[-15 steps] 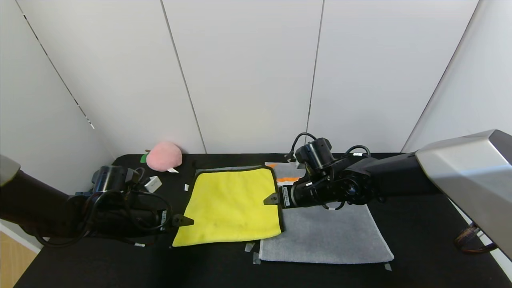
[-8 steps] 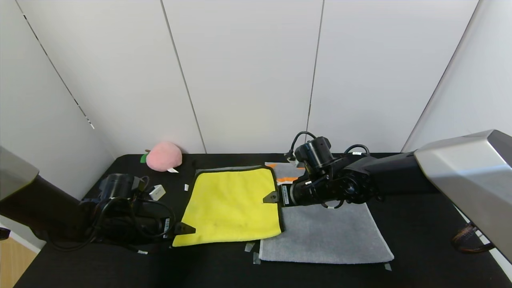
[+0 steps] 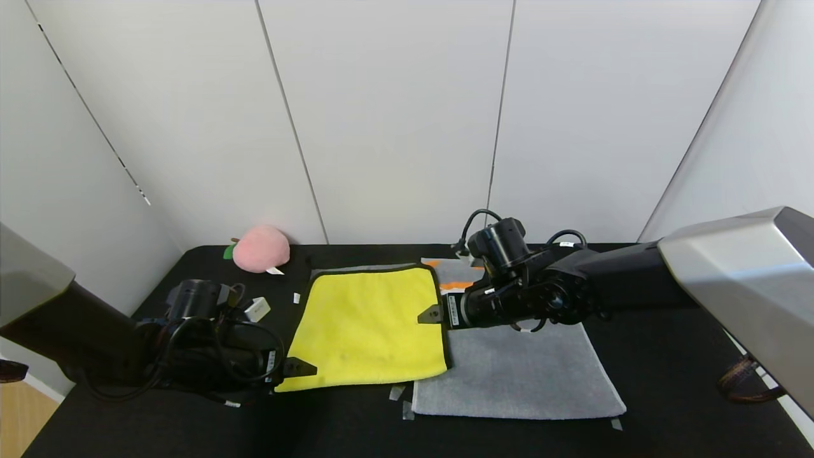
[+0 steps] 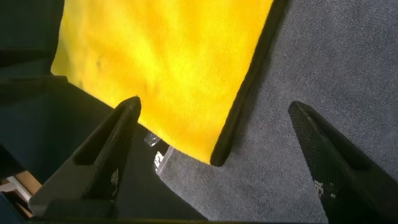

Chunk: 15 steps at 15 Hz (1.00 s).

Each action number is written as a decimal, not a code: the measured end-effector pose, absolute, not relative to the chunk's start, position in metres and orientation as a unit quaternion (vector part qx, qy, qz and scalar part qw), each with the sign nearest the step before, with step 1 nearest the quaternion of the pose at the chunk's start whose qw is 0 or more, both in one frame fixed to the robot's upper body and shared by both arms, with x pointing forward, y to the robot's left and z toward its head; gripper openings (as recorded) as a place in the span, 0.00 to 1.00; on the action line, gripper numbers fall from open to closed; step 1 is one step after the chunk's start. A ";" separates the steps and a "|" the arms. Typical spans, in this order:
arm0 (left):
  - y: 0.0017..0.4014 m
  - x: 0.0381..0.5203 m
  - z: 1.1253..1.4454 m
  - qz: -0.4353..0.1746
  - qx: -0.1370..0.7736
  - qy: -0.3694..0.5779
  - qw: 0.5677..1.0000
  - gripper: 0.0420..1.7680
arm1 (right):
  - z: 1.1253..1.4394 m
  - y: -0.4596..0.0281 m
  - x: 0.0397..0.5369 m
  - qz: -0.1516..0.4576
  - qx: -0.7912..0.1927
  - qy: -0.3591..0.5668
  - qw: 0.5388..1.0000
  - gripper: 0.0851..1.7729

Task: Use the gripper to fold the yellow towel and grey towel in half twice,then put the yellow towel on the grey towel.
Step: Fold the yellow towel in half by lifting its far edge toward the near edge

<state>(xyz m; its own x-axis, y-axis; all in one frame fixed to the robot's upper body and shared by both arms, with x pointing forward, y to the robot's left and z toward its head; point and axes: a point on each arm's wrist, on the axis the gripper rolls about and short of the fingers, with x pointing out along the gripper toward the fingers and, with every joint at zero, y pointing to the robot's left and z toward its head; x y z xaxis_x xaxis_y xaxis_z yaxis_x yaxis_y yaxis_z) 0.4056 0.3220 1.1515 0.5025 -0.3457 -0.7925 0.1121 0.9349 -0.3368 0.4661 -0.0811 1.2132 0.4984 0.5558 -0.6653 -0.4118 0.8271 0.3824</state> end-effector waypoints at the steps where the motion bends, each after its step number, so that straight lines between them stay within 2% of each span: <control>1: 0.320 0.405 1.151 -0.136 -0.120 0.481 0.858 0.97 | 1.213 -0.081 0.466 0.281 0.087 0.415 0.861 0.96; 7: 0.314 0.404 1.149 -0.145 -0.114 0.477 0.860 0.97 | 1.212 -0.081 0.466 0.279 0.087 0.417 0.861 0.96; 8: 0.313 0.403 1.148 -0.146 -0.114 0.477 0.859 0.92 | 1.211 -0.081 0.466 0.277 0.089 0.419 0.860 0.96; 11: 0.313 0.402 1.146 -0.148 -0.114 0.482 0.856 0.64 | 1.210 -0.081 0.466 0.275 0.093 0.421 0.859 0.96; 15: 0.312 0.403 1.144 -0.149 -0.113 0.484 0.855 0.36 | 1.209 -0.080 0.466 0.275 0.093 0.422 0.859 0.96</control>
<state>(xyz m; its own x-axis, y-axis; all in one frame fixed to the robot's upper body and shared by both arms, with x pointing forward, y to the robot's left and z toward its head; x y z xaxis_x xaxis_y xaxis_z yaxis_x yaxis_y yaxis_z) 0.4027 0.3124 1.1442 0.4882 -0.3631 -0.7936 0.1449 0.9304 -0.3366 0.4660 -0.0804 1.2090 0.4930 0.5512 -0.6732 -0.3947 0.8312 0.3915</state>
